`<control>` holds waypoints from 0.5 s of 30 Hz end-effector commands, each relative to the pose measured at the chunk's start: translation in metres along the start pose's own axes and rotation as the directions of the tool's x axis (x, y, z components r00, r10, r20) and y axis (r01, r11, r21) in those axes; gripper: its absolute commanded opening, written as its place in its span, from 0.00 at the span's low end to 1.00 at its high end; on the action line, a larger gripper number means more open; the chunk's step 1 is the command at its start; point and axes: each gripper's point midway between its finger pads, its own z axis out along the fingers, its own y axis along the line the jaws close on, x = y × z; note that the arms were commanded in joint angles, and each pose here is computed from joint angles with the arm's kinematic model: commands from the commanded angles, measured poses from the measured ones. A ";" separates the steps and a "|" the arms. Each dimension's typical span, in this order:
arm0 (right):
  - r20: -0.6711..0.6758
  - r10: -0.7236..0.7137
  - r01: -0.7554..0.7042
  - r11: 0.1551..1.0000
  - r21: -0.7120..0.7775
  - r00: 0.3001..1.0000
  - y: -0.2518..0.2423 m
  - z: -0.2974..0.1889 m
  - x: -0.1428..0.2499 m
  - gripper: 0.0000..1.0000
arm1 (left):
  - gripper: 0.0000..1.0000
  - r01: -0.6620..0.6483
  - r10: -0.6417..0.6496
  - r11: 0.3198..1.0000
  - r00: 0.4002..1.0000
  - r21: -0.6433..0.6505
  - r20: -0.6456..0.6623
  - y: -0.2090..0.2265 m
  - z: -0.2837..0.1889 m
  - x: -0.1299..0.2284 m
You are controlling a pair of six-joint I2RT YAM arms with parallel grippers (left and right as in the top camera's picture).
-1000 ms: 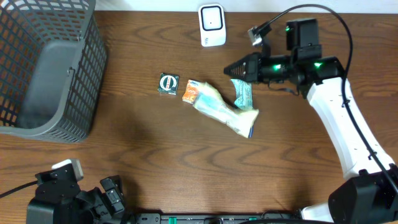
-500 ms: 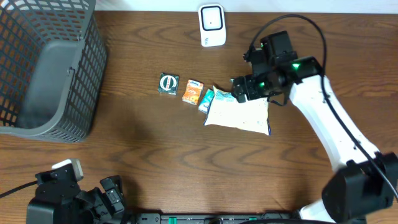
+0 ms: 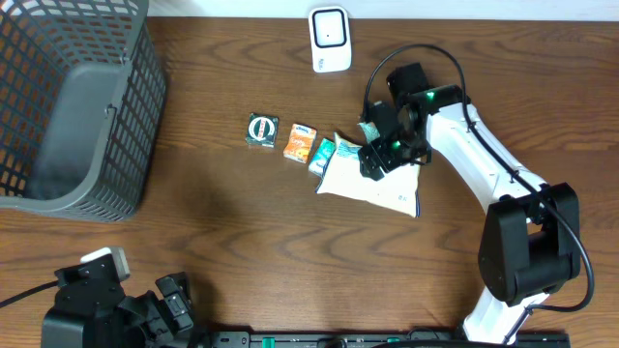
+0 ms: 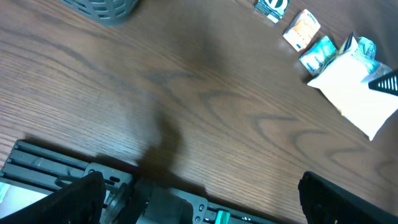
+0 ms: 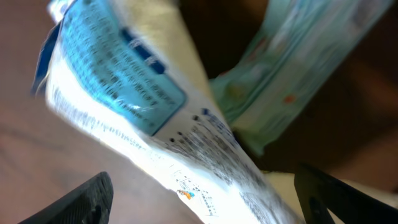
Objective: Scan the item barcode
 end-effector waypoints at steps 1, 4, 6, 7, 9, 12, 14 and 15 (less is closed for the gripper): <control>-0.028 -0.025 0.022 0.995 -0.101 0.999 0.023 -0.014 0.011 0.88 | 0.98 0.012 -0.012 1.000 1.000 -0.008 0.004 0.001 0.000 -0.001; -0.088 0.009 -0.020 0.991 -0.130 0.996 0.031 -0.022 0.029 0.85 | 0.98 0.012 -0.012 1.000 1.000 -0.008 0.004 0.001 0.000 -0.001; -0.129 0.014 -0.033 0.989 -0.144 0.991 0.037 -0.025 0.039 0.72 | 0.98 0.012 -0.012 1.000 1.000 -0.008 0.004 0.001 0.000 -0.001; -0.137 0.014 -0.033 0.990 -0.138 0.991 0.036 -0.025 0.041 0.69 | 0.98 0.012 -0.012 1.000 1.000 -0.008 0.004 0.001 0.000 -0.001; -0.133 0.029 -0.045 0.992 -0.114 0.991 0.032 -0.024 0.039 0.70 | 0.98 0.012 -0.012 1.000 1.000 -0.008 0.004 0.001 0.000 -0.001; -0.146 0.069 -0.076 0.996 -0.037 0.987 0.020 -0.022 0.041 0.75 | 0.98 0.012 -0.012 1.000 1.000 -0.008 0.004 0.001 0.000 -0.001; -0.156 0.090 -0.091 0.996 0.001 0.984 0.013 -0.019 0.045 0.79 | 0.98 0.012 -0.012 1.000 1.000 -0.008 0.004 0.001 0.000 -0.001; -0.158 0.091 -0.091 0.996 0.005 0.983 0.012 -0.016 0.046 0.81 | 0.98 0.012 -0.012 1.000 1.000 -0.008 0.004 0.001 0.000 -0.001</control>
